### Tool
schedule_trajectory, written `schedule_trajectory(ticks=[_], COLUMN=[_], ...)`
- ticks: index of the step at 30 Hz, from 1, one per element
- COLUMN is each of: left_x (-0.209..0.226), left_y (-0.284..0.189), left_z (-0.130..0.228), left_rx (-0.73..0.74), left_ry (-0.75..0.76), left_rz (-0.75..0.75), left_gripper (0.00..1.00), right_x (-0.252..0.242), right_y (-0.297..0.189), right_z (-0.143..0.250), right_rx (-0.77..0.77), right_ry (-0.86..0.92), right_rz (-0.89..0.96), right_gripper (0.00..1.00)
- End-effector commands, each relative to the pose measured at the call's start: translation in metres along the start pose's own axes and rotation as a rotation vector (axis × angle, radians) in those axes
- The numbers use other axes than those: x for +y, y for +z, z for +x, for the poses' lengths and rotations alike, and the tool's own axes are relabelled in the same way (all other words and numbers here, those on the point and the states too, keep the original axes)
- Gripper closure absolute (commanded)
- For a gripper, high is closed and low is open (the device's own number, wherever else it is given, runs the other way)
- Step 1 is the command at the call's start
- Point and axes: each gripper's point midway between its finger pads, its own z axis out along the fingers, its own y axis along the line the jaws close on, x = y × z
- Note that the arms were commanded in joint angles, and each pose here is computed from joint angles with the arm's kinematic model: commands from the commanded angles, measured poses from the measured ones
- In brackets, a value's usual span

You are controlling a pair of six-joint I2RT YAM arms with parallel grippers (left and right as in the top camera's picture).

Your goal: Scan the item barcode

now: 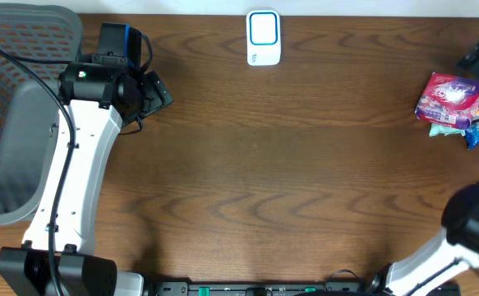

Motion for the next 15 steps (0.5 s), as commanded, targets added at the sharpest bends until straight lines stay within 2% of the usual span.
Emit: schedule_trajectory(ticks=[1,8,15], left_x=[0.003,0.003,0.003], left_y=[-0.001,-0.001,-0.001], left_z=[-0.002,-0.002,-0.002], left_rx=[-0.007,-0.006,-0.006], left_ry=[-0.011,-0.011,-0.011], left_rz=[-0.012,-0.012,-0.012], left_gripper=[0.02,0.02,0.02], right_x=[0.051,0.076,0.094], right_y=[-0.097,-0.181,-0.208], right_z=[0.006,0.078,0.154], right_rx=[-0.084,-0.055,-0.058], right_ry=[-0.068,-0.232,-0.407], right_rz=[-0.256,-0.292,-0.379], right_gripper=[0.01,0.01,0.01])
